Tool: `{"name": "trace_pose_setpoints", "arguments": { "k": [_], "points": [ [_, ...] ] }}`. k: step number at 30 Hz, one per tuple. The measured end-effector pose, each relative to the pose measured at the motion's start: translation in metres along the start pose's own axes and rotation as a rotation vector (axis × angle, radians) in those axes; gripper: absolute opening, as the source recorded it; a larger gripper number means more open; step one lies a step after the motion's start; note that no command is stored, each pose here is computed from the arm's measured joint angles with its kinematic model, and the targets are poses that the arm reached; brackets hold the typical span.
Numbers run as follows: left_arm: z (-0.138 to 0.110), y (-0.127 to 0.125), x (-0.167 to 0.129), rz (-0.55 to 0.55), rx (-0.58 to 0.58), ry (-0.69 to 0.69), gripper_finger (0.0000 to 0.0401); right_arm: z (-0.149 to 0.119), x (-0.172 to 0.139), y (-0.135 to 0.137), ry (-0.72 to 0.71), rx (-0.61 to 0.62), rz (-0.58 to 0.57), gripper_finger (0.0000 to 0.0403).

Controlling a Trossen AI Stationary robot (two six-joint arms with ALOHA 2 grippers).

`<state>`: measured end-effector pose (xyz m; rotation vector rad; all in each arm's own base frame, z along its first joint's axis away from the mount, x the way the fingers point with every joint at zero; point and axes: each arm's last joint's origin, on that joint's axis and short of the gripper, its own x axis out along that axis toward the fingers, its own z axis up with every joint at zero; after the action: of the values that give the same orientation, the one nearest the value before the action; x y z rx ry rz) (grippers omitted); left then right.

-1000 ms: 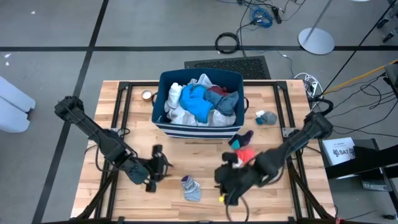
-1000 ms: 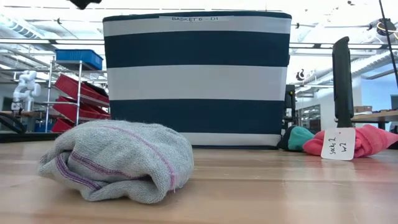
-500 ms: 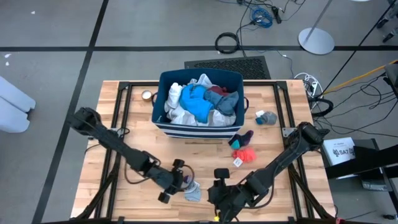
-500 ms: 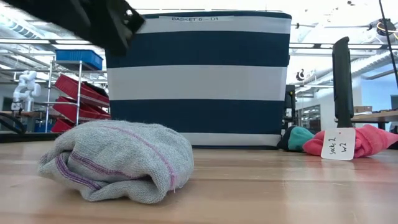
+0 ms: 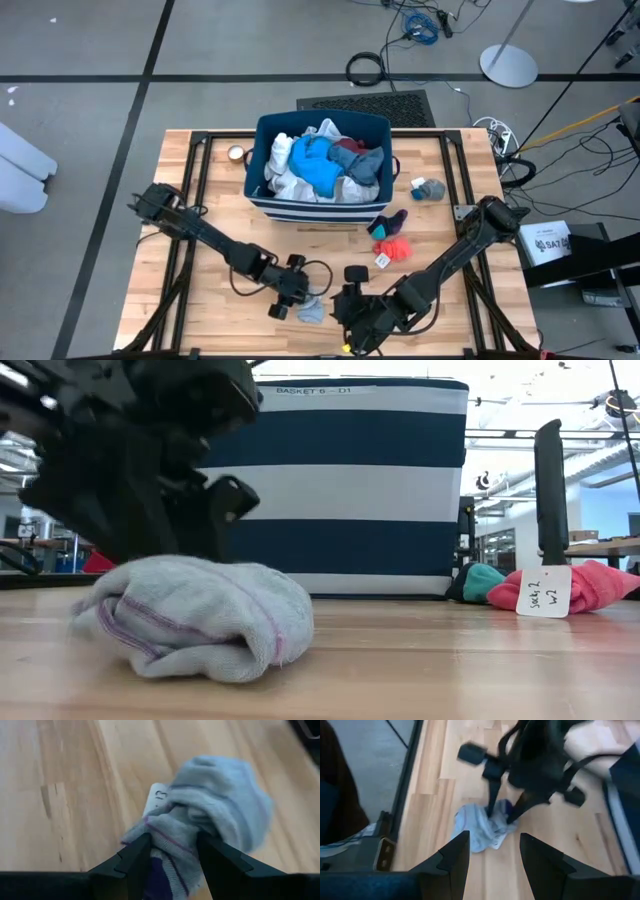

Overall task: Sort clothes
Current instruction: Put the gray and purple socks into the white and blue laundry organizer

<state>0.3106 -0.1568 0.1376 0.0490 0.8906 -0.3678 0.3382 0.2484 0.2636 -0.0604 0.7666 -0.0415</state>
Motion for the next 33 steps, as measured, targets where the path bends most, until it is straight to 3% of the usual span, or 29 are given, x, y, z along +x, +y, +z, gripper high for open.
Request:
{"name": "trace_pose_setpoints", "arguments": {
  "k": [8, 16, 20, 26, 33],
  "points": [
    [0.005, 0.013, 0.025, 0.042, -0.011, 0.026, 0.0155, 0.004, 0.004, -0.008, -0.019, 0.005, -0.057, 0.0161],
    [0.015, 0.012, 0.018, 0.074, 0.051, 0.05, 0.0019, -0.02, 0.023, -0.01, 0.074, 0.047, 0.049, 0.0161],
    [0.022, 0.011, 0.004, 0.125, 0.081, 0.016, 0.0018, -0.037, 0.042, -0.01, -0.001, 0.091, 0.085, 0.0161],
    [0.033, 0.002, -0.011, 0.188, 0.145, -0.064, 0.0014, -0.039, 0.055, -0.015, -0.107, 0.135, 0.145, 0.0161],
    [0.034, 0.002, -0.01, 0.193, 0.163, -0.072, 0.0013, -0.042, 0.062, -0.033, -0.074, 0.205, -0.018, 0.0161]
  ]
}}
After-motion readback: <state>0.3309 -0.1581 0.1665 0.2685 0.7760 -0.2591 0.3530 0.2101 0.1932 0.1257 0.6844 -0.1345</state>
